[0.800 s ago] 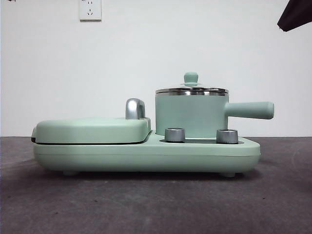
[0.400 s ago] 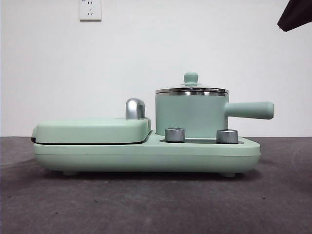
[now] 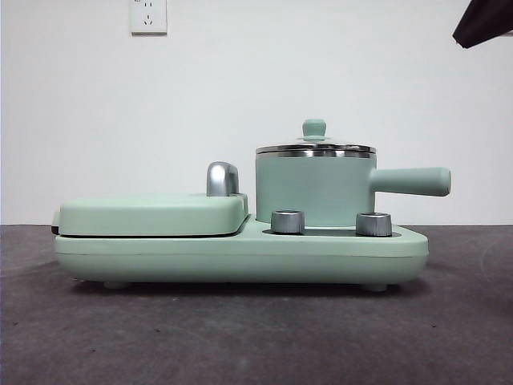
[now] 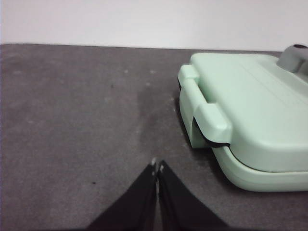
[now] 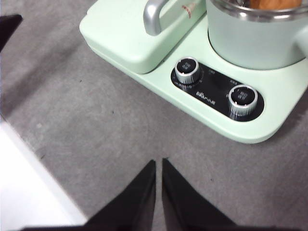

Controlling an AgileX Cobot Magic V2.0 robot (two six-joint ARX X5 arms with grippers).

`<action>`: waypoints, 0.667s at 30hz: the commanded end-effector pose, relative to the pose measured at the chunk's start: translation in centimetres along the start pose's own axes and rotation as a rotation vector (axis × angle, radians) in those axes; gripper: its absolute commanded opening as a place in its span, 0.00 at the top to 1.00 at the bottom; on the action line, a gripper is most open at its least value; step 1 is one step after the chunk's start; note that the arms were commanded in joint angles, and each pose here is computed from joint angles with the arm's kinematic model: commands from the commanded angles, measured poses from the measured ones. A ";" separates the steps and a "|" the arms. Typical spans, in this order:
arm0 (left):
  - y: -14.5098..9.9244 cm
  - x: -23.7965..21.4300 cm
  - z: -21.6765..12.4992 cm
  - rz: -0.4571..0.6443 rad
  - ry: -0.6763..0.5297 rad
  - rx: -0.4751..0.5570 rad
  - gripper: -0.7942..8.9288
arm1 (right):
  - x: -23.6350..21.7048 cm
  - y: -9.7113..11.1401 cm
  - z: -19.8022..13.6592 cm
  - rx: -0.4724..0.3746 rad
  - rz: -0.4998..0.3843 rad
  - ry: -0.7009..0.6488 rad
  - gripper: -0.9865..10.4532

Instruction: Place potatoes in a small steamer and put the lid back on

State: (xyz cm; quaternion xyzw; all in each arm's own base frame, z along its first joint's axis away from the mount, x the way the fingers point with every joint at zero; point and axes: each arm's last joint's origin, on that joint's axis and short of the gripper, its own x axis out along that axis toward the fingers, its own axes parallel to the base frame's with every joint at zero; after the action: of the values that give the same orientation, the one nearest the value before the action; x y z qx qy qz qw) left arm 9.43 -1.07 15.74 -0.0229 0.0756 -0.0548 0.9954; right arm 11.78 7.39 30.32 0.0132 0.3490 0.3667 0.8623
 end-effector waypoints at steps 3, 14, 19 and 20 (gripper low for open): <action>0.0 0.1 -0.3 0.001 0.000 -0.095 0.91 | 0.0 0.1 0.5 -0.001 0.004 -0.032 0.90; 0.0 0.1 -0.3 0.001 -0.001 -0.095 0.91 | 0.0 0.1 0.5 -0.001 0.004 -0.032 0.90; 0.0 0.1 -0.3 0.001 -0.001 -0.095 0.91 | -0.7 -0.4 0.0 -0.256 -0.079 -0.109 0.90; 0.0 0.1 -0.3 0.001 -0.002 -0.094 0.91 | -0.8 -0.8 -0.7 -0.296 -0.109 -0.158 0.90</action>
State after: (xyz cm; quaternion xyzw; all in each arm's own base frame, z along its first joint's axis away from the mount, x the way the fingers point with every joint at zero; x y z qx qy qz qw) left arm 9.43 -1.07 15.74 -0.0687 0.0781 -0.0511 0.9933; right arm 11.70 6.47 30.30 -0.0470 0.2625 0.3602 0.8939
